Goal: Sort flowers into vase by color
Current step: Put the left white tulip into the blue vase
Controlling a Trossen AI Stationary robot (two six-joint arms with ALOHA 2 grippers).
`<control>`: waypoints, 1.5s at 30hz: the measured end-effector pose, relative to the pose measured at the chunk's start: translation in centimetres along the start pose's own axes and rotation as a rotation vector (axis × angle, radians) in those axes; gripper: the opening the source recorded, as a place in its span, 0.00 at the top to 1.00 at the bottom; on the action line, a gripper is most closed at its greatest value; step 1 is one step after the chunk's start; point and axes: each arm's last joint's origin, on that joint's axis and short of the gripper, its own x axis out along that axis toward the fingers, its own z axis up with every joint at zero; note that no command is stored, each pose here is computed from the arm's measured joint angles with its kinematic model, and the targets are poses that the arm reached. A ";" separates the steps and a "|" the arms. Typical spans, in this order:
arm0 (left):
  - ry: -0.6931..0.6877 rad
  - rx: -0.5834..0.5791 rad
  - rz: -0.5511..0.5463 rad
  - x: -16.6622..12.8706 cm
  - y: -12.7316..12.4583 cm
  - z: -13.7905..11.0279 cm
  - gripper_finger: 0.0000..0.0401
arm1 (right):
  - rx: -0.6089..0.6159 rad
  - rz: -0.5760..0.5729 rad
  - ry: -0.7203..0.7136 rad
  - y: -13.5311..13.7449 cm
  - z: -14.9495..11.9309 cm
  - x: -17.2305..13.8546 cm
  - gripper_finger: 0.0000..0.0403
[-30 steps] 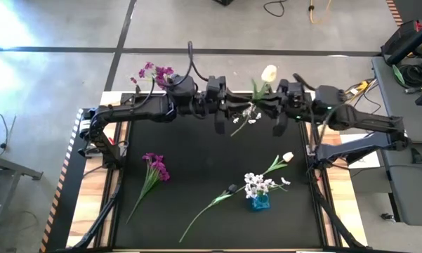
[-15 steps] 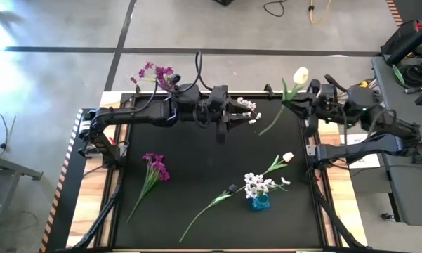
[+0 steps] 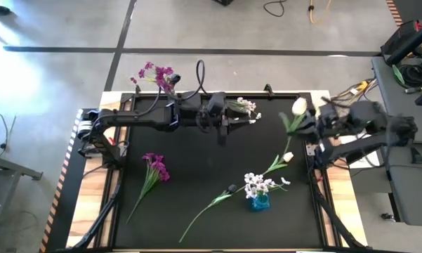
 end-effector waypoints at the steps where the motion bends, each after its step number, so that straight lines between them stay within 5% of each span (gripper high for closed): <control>1: -0.005 0.001 0.002 -0.1 0.0 0.2 0.66 | 0.014 0.017 0.020 0.2 -0.4 0.7 0.97; 13: 0.016 0.002 0.015 -0.5 0.1 0.2 0.66 | 0.017 0.101 0.071 2.9 -3.9 3.5 0.97; 35: 0.040 -0.005 0.018 -0.5 0.1 0.0 0.66 | -0.038 0.021 0.150 5.8 -9.2 7.3 0.96; 45: 0.087 -0.003 0.026 -0.6 0.2 -0.4 0.66 | -0.007 -0.050 0.284 5.7 -11.2 8.4 0.77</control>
